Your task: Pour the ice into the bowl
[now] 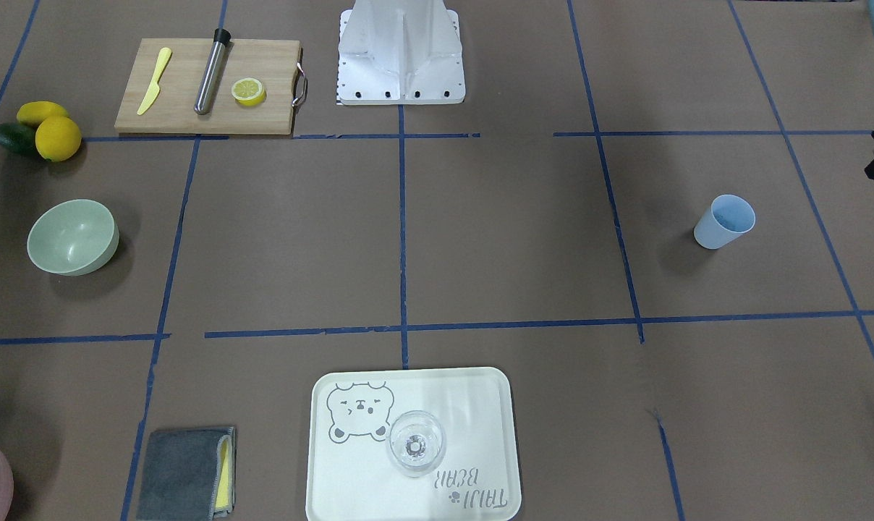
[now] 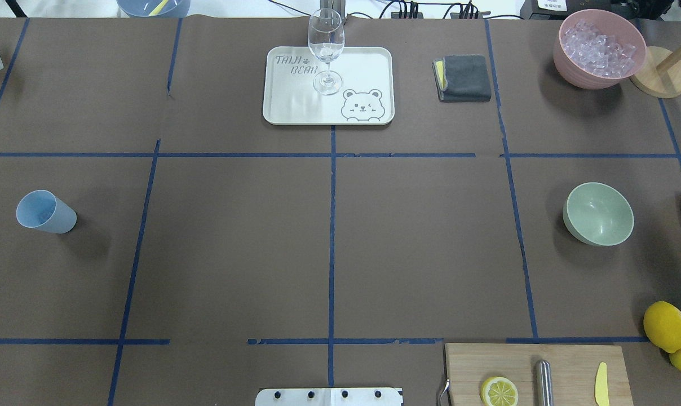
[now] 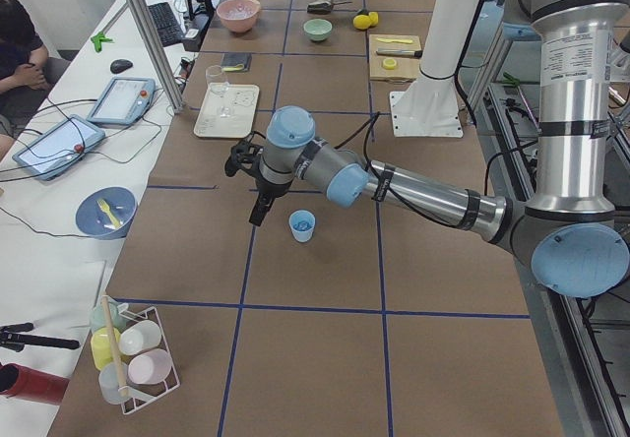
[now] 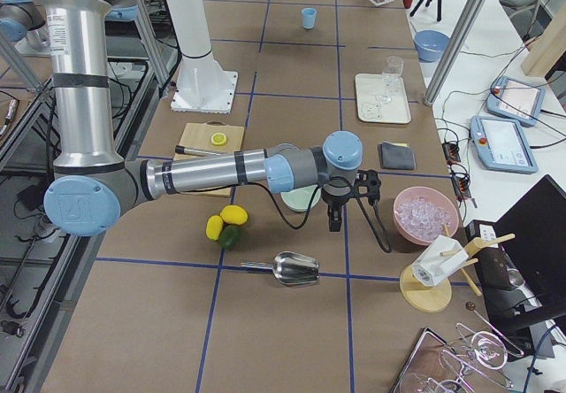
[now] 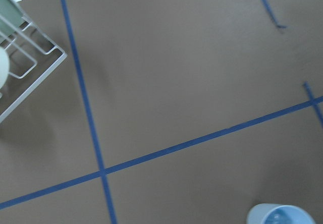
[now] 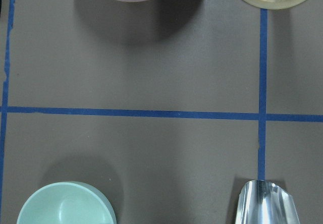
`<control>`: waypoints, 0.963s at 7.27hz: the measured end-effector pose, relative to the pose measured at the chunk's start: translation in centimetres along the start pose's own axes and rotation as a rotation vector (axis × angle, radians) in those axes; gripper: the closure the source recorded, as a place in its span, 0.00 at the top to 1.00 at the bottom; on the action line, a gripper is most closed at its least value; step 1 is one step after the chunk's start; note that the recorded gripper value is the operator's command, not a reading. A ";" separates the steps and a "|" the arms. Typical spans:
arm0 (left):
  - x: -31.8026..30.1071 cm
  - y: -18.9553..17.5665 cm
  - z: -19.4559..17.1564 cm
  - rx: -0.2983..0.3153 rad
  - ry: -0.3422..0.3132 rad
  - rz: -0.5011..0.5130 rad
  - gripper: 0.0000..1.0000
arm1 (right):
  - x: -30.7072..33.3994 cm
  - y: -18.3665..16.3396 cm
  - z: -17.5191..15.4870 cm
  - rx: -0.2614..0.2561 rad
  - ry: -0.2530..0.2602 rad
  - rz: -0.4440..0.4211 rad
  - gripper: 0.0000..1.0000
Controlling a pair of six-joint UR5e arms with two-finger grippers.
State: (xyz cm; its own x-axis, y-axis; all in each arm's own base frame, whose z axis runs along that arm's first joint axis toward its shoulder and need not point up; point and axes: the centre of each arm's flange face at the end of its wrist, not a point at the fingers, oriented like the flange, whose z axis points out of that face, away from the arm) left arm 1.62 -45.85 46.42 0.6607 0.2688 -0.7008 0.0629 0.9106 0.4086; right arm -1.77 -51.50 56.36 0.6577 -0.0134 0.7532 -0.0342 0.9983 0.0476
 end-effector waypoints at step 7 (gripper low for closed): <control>4.8 10.5 0.0 0.216 -0.064 -0.121 1.00 | -4.5 7.3 10.1 0.079 -0.016 0.087 1.00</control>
State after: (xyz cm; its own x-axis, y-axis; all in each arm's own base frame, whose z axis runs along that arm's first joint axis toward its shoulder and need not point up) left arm 5.40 -35.01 47.35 0.6842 0.1350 -0.7167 0.2985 0.8448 0.4441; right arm -12.57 -44.70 59.94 0.6372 0.0720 0.7674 -0.1503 0.9881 0.0321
